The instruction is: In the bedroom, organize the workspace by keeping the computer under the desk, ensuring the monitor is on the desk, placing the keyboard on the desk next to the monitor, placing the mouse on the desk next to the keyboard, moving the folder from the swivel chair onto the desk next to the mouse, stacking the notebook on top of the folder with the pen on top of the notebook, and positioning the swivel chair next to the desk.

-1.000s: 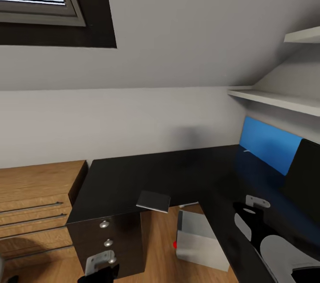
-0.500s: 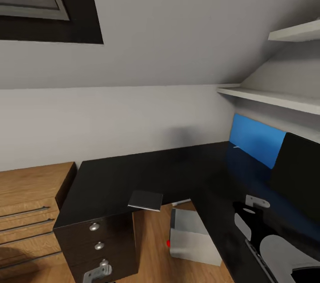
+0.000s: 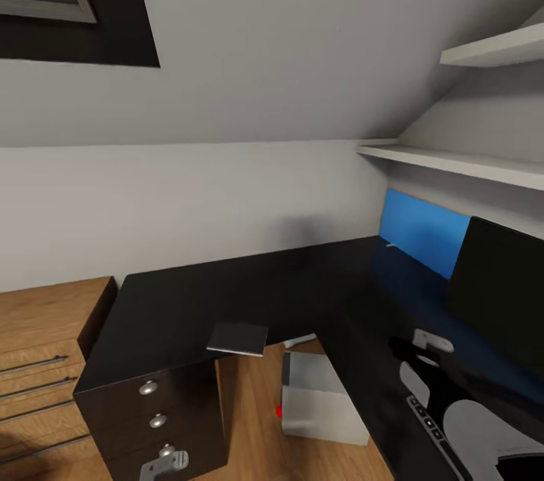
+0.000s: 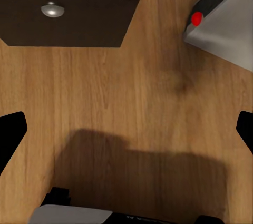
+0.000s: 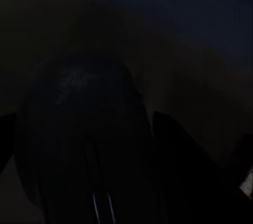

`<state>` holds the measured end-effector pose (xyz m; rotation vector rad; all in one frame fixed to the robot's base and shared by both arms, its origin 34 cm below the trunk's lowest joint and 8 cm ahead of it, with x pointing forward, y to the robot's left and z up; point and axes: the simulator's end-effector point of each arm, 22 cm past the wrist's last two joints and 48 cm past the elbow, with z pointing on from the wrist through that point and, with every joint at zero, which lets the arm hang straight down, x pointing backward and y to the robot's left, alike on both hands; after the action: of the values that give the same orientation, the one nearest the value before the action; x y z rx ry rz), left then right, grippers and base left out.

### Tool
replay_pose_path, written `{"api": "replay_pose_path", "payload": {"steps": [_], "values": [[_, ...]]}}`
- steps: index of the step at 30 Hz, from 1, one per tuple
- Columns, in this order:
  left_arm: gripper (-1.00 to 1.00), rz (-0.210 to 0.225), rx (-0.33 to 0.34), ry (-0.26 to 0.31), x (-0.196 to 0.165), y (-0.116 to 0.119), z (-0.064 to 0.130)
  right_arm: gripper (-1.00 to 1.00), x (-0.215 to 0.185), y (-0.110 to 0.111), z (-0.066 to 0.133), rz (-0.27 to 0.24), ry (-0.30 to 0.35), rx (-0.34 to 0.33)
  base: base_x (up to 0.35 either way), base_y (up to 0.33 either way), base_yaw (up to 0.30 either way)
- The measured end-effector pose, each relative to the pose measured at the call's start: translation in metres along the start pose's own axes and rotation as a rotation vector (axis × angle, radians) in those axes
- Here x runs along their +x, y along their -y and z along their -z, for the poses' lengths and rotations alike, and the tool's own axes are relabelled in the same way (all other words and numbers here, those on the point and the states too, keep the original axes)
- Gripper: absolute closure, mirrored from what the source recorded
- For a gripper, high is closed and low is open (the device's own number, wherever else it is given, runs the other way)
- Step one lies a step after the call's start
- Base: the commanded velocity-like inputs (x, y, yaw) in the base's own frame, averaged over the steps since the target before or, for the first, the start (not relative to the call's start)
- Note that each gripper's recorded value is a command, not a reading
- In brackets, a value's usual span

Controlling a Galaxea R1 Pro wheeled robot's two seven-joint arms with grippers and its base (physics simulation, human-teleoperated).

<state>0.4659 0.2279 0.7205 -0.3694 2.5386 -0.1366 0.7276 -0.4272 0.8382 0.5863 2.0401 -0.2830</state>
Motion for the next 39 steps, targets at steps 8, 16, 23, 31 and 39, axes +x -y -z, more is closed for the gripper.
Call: {"api": "replay_pose_path", "payload": {"steps": [8,16,23,31,39], "values": [[-1.00,0.001,-0.001,0.001,0.005,-0.002,-0.010,1.00,0.012,0.004,-0.008,-0.179,0.009,-0.007,0.000,0.000,0.000],[-1.00,-0.001,-0.001,0.001,0.010,-0.003,-0.020,1.00,0.027,0.041,-0.015,-0.334,0.050,0.104,0.000,0.000,0.000],[-1.00,-0.001,-0.001,0.000,0.016,-0.005,-0.029,1.00,0.012,0.065,-0.019,-0.452,0.092,0.223,0.000,0.000,0.000],[-1.00,0.000,-0.001,0.000,0.022,-0.007,-0.039,1.00,0.022,0.051,-0.020,-0.482,0.127,0.226,0.000,0.000,0.000],[-1.00,0.000,-0.002,-0.004,0.030,-0.010,-0.050,1.00,0.035,0.051,-0.026,-0.493,0.122,0.231,0.000,0.000,0.000]]}}
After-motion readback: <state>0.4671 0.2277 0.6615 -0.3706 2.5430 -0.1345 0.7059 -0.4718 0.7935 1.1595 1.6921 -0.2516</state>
